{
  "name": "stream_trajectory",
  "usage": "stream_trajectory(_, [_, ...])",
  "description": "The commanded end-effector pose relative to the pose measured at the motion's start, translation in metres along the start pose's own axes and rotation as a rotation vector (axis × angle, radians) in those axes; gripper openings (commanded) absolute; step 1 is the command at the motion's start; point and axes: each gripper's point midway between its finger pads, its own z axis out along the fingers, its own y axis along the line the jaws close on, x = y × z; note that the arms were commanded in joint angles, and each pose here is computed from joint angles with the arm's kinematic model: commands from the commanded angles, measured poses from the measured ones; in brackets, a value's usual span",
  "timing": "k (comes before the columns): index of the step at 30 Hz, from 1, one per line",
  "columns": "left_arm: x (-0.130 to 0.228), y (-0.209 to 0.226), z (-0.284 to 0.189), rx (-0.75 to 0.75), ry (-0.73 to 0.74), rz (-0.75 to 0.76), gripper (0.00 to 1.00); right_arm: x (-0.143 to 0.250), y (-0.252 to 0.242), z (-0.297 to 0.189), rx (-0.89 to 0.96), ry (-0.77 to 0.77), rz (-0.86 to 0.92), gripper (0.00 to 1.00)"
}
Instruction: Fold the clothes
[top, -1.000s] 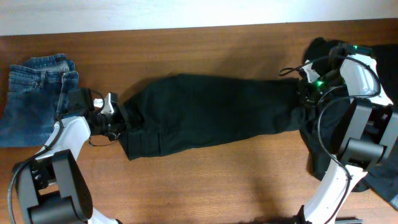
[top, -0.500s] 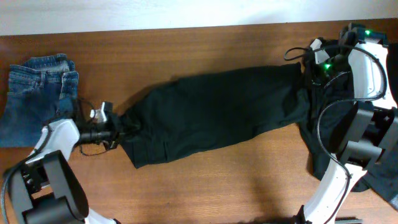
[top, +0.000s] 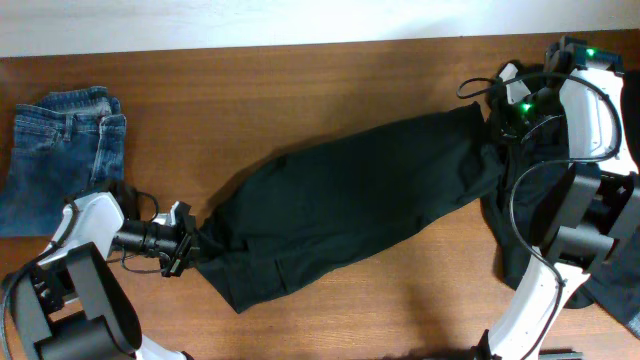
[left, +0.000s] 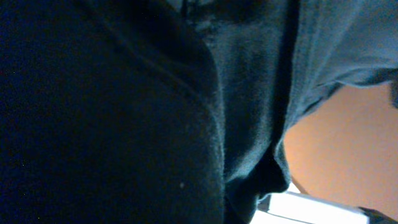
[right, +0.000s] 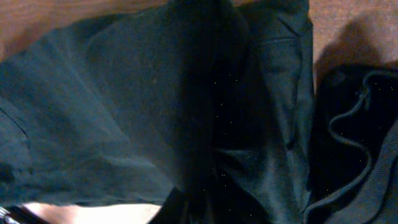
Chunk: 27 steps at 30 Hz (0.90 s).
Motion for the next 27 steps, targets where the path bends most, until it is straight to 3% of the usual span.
stream_trajectory(1, [-0.002, 0.007, -0.005, -0.066, -0.032, 0.059, 0.0, -0.004, 0.001, -0.004, 0.003, -0.013, -0.008, 0.23])
stream_trajectory(5, [-0.019, -0.008, -0.005, 0.015, -0.092, 0.123, 0.0, -0.002, -0.014, -0.005, 0.084, -0.004, 0.037, 0.43])
stream_trajectory(10, [-0.019, -0.013, -0.006, 0.04, -0.095, 0.129, 0.0, -0.005, -0.007, -0.02, 0.087, -0.016, 0.046, 0.44])
stream_trajectory(13, [-0.018, -0.02, -0.006, 0.084, -0.09, 0.132, 0.0, 0.0, 0.022, -0.02, 0.06, 0.03, -0.048, 0.43])
stream_trajectory(16, [-0.032, -0.023, -0.008, 0.087, -0.144, 0.186, 0.0, 0.0, 0.04, -0.01, 0.062, 0.052, -0.1, 0.43])
stream_trajectory(19, [-0.067, -0.015, -0.014, -0.007, -0.28, 0.29, 0.01, -0.003, 0.052, -0.003, 0.08, 0.06, -0.143, 0.43])
stream_trajectory(21, [-0.073, -0.013, -0.016, -0.03, -0.301, 0.297, 0.01, -0.002, 0.053, -0.002, 0.082, 0.067, -0.145, 0.43])
stream_trajectory(27, [-0.04, -0.005, -0.008, -0.023, -0.171, 0.185, 0.22, 0.0, 0.051, -0.003, 0.084, 0.072, -0.139, 0.43])
